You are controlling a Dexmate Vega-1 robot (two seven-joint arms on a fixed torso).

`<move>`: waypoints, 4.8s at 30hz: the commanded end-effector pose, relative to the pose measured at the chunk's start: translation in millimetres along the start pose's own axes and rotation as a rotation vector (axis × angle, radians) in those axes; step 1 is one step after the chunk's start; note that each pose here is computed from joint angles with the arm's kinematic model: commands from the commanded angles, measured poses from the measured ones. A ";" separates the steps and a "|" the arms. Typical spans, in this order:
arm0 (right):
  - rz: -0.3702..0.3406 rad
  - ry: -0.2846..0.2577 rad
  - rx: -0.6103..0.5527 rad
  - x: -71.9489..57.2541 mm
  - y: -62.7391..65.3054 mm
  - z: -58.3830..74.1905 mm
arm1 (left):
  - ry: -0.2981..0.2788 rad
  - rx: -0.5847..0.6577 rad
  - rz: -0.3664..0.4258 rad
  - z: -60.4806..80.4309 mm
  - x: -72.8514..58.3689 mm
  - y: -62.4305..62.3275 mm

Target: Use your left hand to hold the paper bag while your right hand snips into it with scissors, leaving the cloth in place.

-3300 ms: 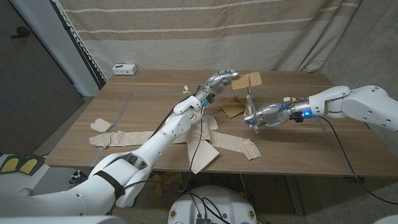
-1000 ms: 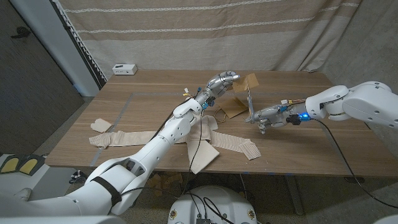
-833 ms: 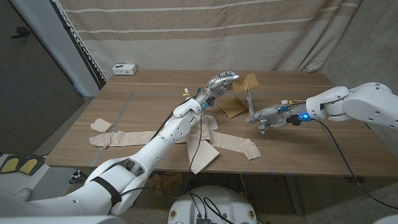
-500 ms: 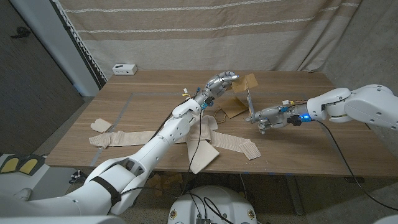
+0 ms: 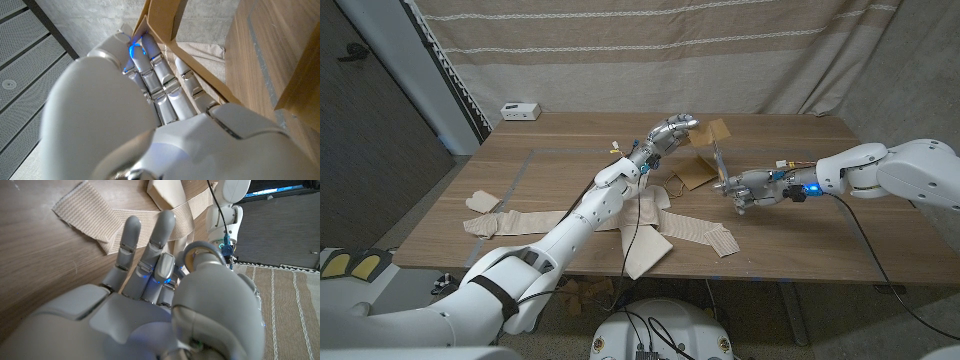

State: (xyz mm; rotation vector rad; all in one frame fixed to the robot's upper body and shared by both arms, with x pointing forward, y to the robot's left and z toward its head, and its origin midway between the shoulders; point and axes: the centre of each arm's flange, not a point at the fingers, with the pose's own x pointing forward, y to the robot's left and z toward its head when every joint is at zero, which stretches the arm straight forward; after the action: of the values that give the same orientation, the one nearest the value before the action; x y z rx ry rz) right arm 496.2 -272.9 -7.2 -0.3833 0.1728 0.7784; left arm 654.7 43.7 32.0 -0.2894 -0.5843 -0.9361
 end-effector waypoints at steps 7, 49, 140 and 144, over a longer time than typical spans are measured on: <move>0.073 -0.045 -0.019 5.5 5.5 6.1 | -0.030 -0.071 -0.033 5.0 -1.7 22.0; 0.118 -0.142 -0.056 -9.4 18.9 11.1 | -0.090 -0.133 -0.037 13.6 -9.2 39.4; 0.059 -0.156 -0.088 -10.4 22.0 9.8 | -0.182 -0.069 -0.011 36.3 -45.0 45.7; 0.056 -0.157 -0.078 -11.0 22.7 5.1 | -0.178 -0.068 -0.008 37.0 -46.6 44.5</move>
State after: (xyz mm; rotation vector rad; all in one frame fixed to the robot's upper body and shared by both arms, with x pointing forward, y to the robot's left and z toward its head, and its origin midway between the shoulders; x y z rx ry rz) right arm 473.4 -257.6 1.2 -0.3932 0.0086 0.8805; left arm 664.6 116.1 37.8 -0.4511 -0.7242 -0.9583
